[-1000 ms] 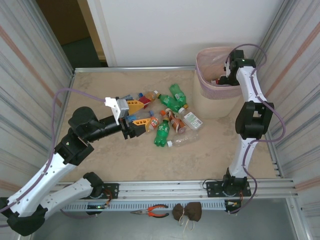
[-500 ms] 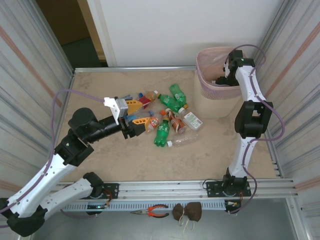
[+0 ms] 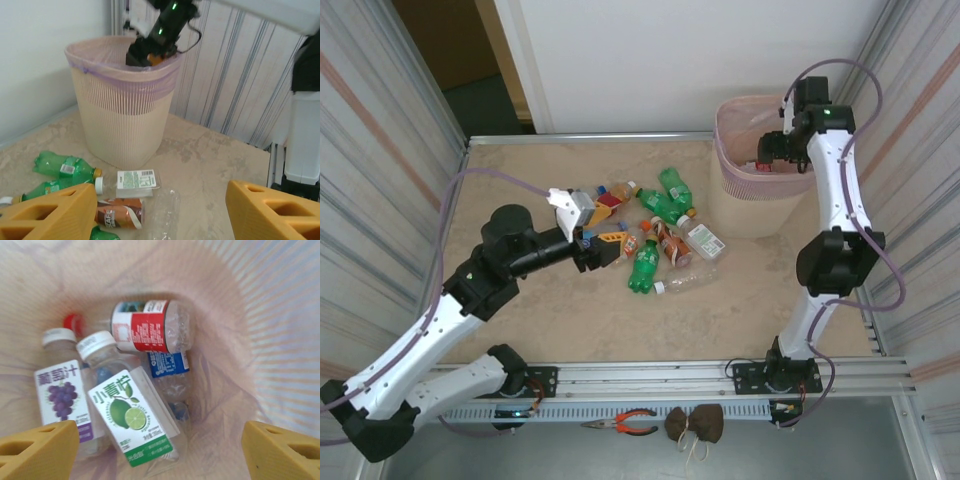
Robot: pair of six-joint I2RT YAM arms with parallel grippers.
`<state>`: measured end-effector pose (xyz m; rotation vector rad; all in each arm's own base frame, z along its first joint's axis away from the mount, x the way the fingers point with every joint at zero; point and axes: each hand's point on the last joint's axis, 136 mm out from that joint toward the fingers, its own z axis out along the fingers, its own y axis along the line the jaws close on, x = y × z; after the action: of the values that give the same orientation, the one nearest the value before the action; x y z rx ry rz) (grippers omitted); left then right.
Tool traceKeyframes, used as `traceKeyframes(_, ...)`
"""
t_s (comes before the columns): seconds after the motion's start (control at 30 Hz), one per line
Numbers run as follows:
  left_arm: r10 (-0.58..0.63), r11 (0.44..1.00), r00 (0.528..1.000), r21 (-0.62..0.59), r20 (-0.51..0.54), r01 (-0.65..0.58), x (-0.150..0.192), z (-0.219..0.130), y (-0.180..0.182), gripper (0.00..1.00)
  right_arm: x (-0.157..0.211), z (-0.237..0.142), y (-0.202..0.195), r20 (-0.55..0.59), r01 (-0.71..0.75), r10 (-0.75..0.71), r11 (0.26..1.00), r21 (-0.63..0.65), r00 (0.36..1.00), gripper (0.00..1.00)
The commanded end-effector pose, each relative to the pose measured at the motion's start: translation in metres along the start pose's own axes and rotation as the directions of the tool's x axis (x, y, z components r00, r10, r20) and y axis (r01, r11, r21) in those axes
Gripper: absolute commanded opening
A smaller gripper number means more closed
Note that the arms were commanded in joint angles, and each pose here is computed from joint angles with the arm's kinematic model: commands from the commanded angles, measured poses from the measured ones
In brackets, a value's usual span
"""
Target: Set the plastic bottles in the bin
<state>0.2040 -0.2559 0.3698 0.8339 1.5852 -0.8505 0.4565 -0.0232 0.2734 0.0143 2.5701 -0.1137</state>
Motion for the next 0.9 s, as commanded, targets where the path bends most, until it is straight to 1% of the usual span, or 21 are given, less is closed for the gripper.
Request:
traceKeyframes(0.0, 0.025, 1.000, 1.000, 0.006, -0.011, -0.025, -0.008, 0.001, -0.002, 0.68, -0.010, -0.044, 0.007, 0.095, -0.009, 0.012, 1.000, -0.027, 0.995, 0.84)
traceKeyframes(0.13, 0.023, 0.999, 0.999, 0.027, -0.046, -0.021, 0.000, 0.009, -0.002, 0.67, -0.017, -0.073, 0.011, 0.176, -0.017, 0.026, 0.999, -0.049, 0.984, 0.84)
traceKeyframes(0.27, 0.014, 0.999, 0.994, 0.030, -0.104, -0.011, 0.014, 0.019, 0.001, 0.66, -0.020, -0.098, 0.019, 0.249, -0.018, 0.040, 0.996, -0.090, 0.968, 0.84)
traceKeyframes(0.43, 0.002, 0.999, 0.980, 0.041, -0.200, 0.006, 0.034, 0.033, 0.004, 0.63, -0.016, -0.125, 0.032, 0.342, -0.027, 0.090, 0.983, -0.183, 0.935, 0.83)
traceKeyframes(0.5, 0.000, 0.999, 0.972, 0.043, -0.234, 0.010, 0.041, 0.039, 0.005, 0.62, -0.014, -0.135, 0.035, 0.376, -0.030, 0.111, 0.976, -0.216, 0.920, 0.84)
traceKeyframes(0.6, 0.007, 0.998, 0.958, 0.057, -0.288, 0.009, 0.054, 0.049, 0.003, 0.59, -0.001, -0.134, 0.037, 0.382, -0.048, 0.150, 0.963, -0.263, 0.912, 0.84)
traceKeyframes(0.7, 0.041, 0.998, 0.931, 0.062, -0.362, -0.020, 0.071, 0.061, -0.001, 0.59, 0.009, -0.137, 0.035, 0.394, -0.069, 0.187, 0.953, -0.295, 0.900, 0.84)
traceKeyframes(0.87, 0.098, 0.995, 0.855, 0.069, -0.510, -0.072, 0.106, 0.081, -0.006, 0.59, 0.028, -0.139, 0.035, 0.400, -0.079, 0.210, 0.944, -0.320, 0.892, 0.83)
